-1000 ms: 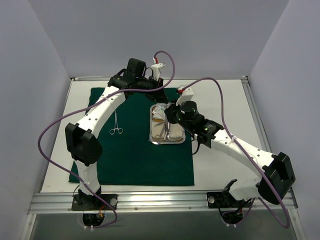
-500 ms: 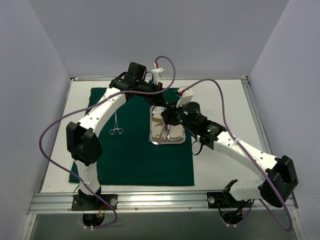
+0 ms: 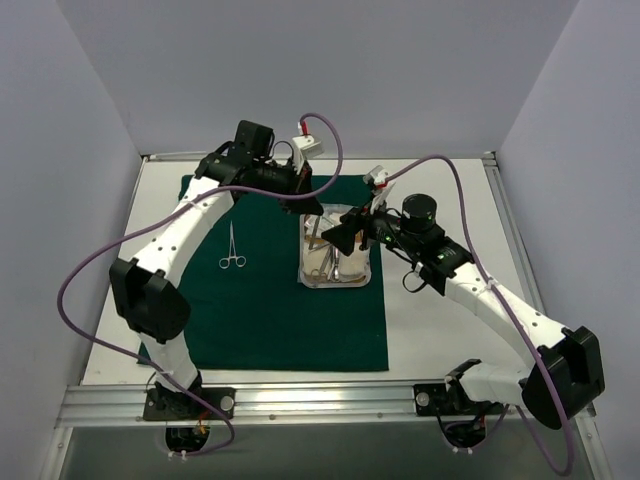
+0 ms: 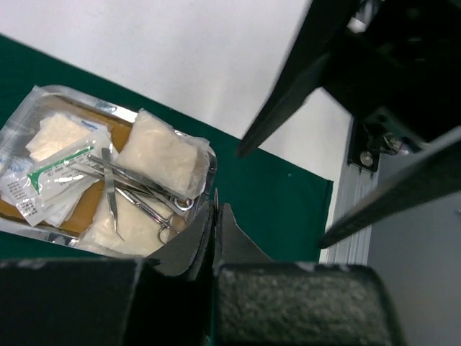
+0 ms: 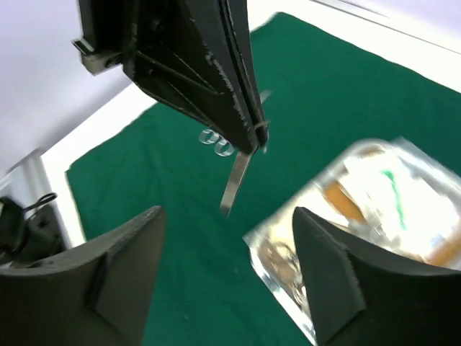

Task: Open and lay out the surgical kit
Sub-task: Adjust the medical item, then place the medical item in the surgical kit.

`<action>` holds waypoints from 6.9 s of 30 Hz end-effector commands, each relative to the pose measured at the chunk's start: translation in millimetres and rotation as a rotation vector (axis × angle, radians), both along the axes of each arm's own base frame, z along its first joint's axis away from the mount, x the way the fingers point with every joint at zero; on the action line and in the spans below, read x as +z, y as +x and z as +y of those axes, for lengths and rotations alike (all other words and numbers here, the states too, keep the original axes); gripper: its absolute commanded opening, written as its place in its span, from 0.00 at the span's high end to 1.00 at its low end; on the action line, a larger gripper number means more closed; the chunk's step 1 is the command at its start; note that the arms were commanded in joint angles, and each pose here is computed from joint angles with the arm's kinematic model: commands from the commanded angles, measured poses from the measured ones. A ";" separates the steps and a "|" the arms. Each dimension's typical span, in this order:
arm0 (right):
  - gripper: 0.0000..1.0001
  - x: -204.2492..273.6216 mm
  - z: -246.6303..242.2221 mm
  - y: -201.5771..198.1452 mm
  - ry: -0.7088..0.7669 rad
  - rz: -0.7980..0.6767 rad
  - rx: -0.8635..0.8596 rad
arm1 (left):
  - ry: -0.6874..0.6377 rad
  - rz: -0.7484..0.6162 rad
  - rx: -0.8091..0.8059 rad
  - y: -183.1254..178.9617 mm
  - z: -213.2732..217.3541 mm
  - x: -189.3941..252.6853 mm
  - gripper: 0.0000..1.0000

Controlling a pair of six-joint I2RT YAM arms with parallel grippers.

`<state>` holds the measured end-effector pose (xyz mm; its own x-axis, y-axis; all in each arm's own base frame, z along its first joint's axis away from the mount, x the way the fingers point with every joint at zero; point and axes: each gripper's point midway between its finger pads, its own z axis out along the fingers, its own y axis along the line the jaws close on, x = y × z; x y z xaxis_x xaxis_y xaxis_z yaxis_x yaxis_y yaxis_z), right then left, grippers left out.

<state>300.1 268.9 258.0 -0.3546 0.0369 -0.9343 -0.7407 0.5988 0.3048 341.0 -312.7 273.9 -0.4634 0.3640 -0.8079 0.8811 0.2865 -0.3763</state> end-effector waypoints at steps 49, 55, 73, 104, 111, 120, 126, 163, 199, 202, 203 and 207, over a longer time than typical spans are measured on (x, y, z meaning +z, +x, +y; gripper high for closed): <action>1.00 -181.1 59.2 -113.7 -0.387 0.761 -0.565 | 0.260 -0.037 0.542 -9.0 220.7 3.4 0.06; 1.00 -213.3 64.2 -137.4 -0.437 0.886 -0.556 | 0.268 -0.068 0.503 -22.3 220.8 2.0 0.06; 0.85 -257.0 53.2 -130.5 -0.531 0.914 -0.597 | 0.238 -0.049 0.463 -23.9 213.5 2.8 0.06; 1.00 -126.8 98.0 -92.9 -0.272 0.491 -0.386 | 0.135 0.000 0.218 -53.9 188.3 7.2 0.13; 1.00 35.8 108.4 -87.0 0.035 -0.021 -0.105 | -0.038 -0.065 0.038 -76.0 162.1 49.1 0.34; 1.00 111.7 96.7 -104.7 0.108 -0.302 0.067 | -0.255 -0.216 -0.131 -115.1 138.0 116.9 0.31; 1.00 139.1 89.1 -112.8 0.134 -0.390 0.159 | -0.322 -0.291 -0.285 -151.2 110.4 135.2 0.25; 0.80 141.5 91.3 -67.4 0.103 -0.314 0.014 | -0.304 -0.105 -0.195 -131.8 79.0 135.0 0.98; 0.78 53.9 109.4 -7.1 -0.201 -0.083 -0.552 | -0.184 0.133 0.462 -21.2 85.7 75.0 0.98; 0.80 49.9 104.2 -2.4 -0.232 -0.090 -0.588 | -0.180 0.132 0.460 -22.2 86.2 73.6 0.98; 0.80 47.4 102.6 -1.4 -0.249 -0.090 -0.594 | -0.174 0.135 0.461 -22.0 86.4 71.3 0.98; 0.83 42.2 105.5 1.4 -0.275 -0.090 -0.602 | -0.171 0.134 0.463 -21.8 86.9 69.4 0.98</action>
